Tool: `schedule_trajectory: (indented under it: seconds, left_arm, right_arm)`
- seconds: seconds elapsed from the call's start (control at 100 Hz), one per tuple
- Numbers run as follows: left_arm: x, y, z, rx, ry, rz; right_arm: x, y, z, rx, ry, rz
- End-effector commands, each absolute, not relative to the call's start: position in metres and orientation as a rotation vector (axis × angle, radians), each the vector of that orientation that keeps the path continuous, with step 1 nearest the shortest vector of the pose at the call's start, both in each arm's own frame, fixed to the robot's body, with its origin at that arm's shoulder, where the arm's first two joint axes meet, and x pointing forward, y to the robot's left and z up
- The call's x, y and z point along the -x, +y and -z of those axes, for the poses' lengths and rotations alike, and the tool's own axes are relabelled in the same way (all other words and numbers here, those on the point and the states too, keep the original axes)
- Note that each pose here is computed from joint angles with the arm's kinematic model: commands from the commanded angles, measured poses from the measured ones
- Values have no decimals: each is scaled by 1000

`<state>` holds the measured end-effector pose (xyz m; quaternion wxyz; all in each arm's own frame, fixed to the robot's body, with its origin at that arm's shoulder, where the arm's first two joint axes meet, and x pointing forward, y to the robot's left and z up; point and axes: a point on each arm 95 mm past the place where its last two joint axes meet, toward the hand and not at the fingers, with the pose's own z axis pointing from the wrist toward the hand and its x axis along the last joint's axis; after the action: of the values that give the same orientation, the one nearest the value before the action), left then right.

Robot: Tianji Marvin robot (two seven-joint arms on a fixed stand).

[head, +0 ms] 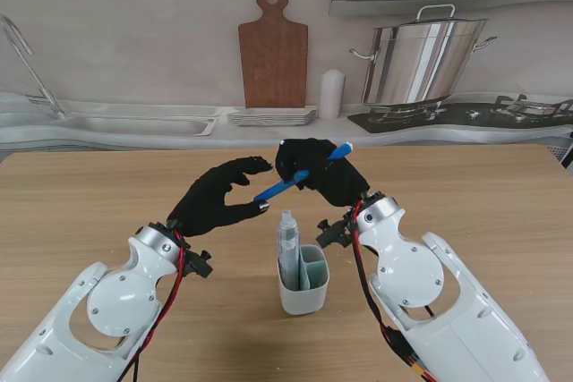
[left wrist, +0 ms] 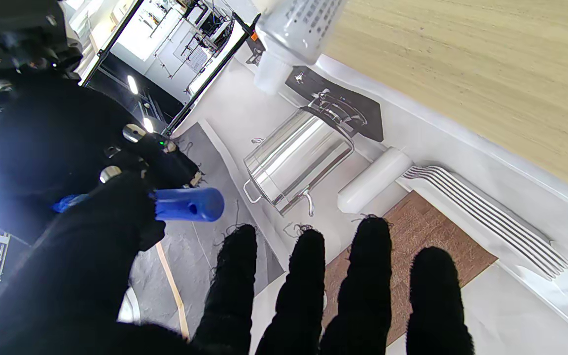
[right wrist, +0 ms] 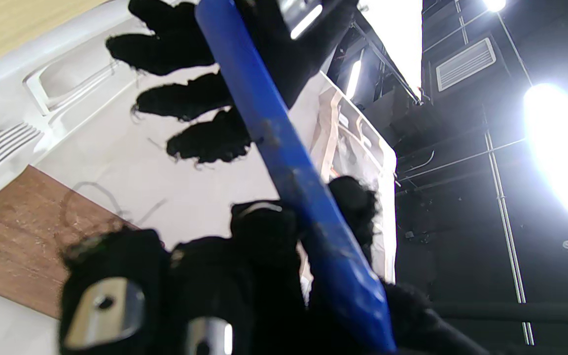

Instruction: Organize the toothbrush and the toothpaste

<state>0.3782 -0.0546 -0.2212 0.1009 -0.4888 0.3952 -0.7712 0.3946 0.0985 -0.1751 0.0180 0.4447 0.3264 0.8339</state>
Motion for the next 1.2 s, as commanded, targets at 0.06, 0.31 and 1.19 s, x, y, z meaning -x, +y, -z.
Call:
schedule_trajectory:
  seconds: [0.06, 0.31, 1.19]
  left_arm:
    - [-376, -57, 217, 1430, 1184, 2291]
    - [-375, -54, 216, 1419, 1174, 2295]
    - [-377, -53, 217, 1427, 1183, 2303]
  right_arm:
    - [-395, 98, 169, -1366, 1007, -2591]
    - [-397, 87, 160, -1336, 965, -2577]
    - [-398, -3, 168, -1312, 1031, -2410]
